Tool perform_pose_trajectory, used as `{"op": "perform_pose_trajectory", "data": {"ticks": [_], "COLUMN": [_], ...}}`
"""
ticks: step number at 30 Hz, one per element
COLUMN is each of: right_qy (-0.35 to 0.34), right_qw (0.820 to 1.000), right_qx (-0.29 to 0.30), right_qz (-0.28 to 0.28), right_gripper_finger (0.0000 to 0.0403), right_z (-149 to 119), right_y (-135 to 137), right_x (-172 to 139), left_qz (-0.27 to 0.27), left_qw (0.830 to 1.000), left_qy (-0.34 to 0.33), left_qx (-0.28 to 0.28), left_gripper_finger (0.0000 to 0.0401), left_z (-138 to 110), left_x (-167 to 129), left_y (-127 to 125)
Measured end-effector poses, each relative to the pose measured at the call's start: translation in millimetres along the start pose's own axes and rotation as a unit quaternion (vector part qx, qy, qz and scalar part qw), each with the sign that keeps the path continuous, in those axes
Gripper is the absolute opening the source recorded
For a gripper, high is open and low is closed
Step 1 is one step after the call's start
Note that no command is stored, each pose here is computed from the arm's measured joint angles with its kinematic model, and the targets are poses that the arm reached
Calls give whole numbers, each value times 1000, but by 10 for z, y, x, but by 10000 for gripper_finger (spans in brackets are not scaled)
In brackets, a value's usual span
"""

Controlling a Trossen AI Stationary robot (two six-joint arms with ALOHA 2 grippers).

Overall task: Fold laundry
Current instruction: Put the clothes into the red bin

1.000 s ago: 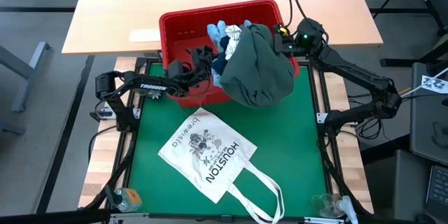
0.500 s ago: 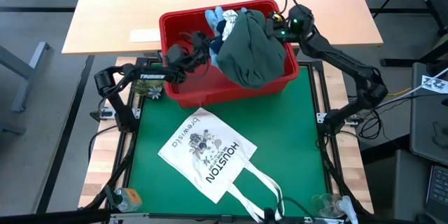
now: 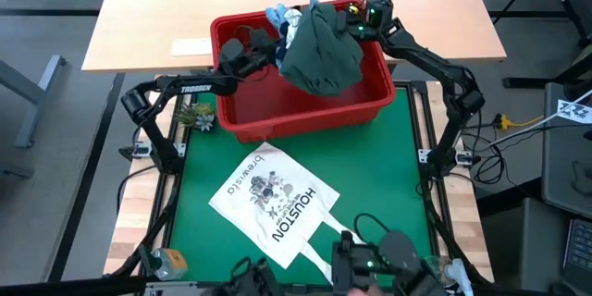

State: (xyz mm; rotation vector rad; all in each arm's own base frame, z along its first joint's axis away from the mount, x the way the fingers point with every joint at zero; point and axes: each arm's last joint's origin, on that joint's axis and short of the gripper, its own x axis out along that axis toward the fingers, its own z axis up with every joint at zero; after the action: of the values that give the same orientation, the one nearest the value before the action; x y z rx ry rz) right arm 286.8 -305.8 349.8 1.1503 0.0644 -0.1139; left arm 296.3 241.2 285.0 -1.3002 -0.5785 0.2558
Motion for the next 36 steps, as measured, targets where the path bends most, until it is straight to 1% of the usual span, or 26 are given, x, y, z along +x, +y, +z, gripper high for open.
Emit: {"op": "perform_pose_trajectory", "data": {"ticks": [5,9,11,15,17,19,22,24,29,36], "right_qy": [5,16,20,35,38,40,34,25,-8,-13], "right_qw": [1000,998,997,993,989,987,984,981,976,975], "right_qx": [4,10,11,26,38,38,32,33,22,26], "right_qz": [-26,-53,-73,-112,-137,-154,-172,-189,-216,-219], "right_gripper_finger": [9,9,9,9,9,9,9,9,10,10], "right_z": [50,39,13,-46,-76,-98,-106,-109,-83,-65], "right_y": [-286,-508,-618,-865,-988,-1096,-1204,-1263,-1286,-1303], "right_x": [66,132,171,246,272,300,332,341,342,317], "left_qz": [92,189,237,330,368,396,427,439,439,431], "left_qw": [995,981,969,939,923,910,894,886,880,870], "left_qy": [14,32,46,80,90,100,108,114,128,154], "left_qx": [22,43,48,64,72,78,85,94,128,185], "left_gripper_finger": [1,1,1,1,4,9,12,13,14,16], "left_z": [84,99,88,42,36,42,71,93,143,193], "left_x": [-35,-98,-142,-252,-309,-358,-422,-451,-469,-483], "left_y": [193,394,483,644,705,748,787,806,815,820]}}
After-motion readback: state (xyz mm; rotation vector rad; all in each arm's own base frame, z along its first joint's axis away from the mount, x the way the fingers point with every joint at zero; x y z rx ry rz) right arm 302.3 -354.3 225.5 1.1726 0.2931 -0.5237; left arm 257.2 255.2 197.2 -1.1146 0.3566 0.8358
